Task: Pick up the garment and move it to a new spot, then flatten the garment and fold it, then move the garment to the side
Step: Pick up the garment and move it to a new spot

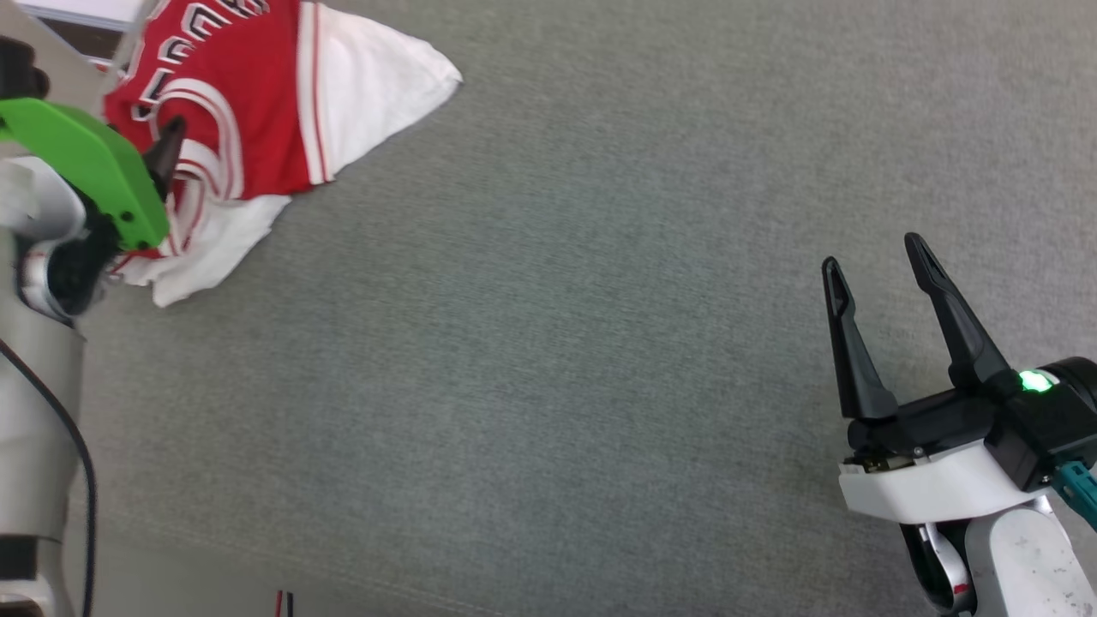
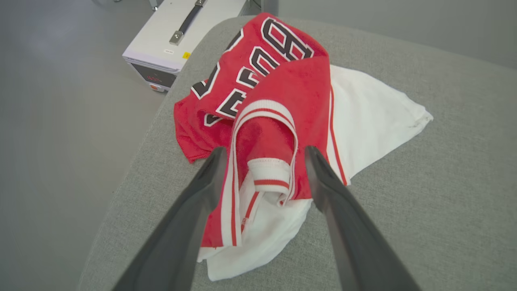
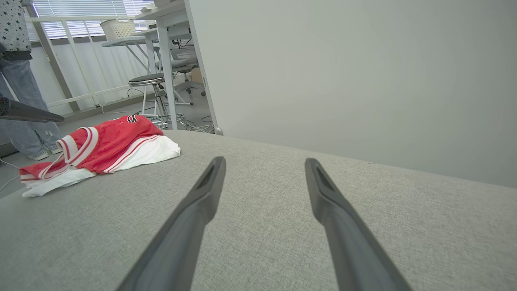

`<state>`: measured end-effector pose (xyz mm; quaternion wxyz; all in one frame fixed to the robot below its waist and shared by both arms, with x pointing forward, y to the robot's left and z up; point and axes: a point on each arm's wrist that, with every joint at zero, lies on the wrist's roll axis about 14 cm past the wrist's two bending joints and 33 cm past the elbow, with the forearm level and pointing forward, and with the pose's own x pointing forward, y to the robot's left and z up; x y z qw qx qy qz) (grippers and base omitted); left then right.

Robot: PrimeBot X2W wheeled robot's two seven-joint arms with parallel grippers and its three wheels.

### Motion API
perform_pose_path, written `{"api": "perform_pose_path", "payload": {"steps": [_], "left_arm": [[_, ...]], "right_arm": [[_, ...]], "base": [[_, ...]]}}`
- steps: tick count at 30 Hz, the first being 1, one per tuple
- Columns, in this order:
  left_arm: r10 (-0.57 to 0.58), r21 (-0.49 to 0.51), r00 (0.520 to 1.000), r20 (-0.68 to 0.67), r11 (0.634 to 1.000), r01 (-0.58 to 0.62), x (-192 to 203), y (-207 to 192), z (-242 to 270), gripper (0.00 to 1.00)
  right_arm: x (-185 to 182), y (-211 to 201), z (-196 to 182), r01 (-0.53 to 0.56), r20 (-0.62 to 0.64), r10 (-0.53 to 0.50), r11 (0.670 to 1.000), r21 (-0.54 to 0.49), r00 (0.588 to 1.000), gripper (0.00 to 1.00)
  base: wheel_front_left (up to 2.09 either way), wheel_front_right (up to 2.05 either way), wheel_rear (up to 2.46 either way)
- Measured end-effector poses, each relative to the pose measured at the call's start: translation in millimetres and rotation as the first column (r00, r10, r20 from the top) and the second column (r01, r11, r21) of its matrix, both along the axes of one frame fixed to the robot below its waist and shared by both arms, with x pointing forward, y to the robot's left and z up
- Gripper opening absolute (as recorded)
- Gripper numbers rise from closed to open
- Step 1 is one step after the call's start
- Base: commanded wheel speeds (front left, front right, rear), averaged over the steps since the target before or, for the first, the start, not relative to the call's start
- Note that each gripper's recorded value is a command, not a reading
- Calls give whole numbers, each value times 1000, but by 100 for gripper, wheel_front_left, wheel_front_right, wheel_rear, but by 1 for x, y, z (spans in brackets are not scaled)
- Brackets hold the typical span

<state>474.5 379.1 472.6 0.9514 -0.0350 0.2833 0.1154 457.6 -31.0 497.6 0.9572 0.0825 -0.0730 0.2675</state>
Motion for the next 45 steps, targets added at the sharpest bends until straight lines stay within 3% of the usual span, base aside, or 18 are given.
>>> {"api": "perform_pose_path", "payload": {"steps": [8,16,17,18,27,35,41,45], "left_arm": [[-2,-37,968,-249,999,-8,21,4,-58,100],[-11,-92,931,-364,995,-24,29,-9,-108,100],[-12,-97,926,-377,995,-27,29,-9,-111,37],[-13,-100,923,-385,995,-28,29,-9,-113,0],[-14,-100,959,-284,995,-15,38,-10,-95,0],[-20,0,1000,15,1000,20,60,-2,-21,0],[-110,80,965,239,992,93,75,-20,58,0],[-213,158,887,409,974,161,78,-48,133,0]], "right_arm": [[11,-24,-35,56,-63,-59,998,-41,996,100],[15,-37,-61,85,-116,-93,994,-70,989,100],[15,-38,-62,87,-119,-95,994,-73,988,100],[15,-39,-63,89,-121,-97,993,-76,988,100],[13,-40,-56,97,-107,-105,992,-82,989,100],[7,-40,-29,122,-71,-126,991,-52,990,100],[-5,-45,-4,156,-37,-157,987,-35,987,100],[-17,-51,20,185,4,-185,983,-11,983,100]], "base": [[0,0,0],[0,0,0],[0,0,0],[0,0,0],[0,0,0],[0,0,0],[0,0,0],[0,0,0]]}}
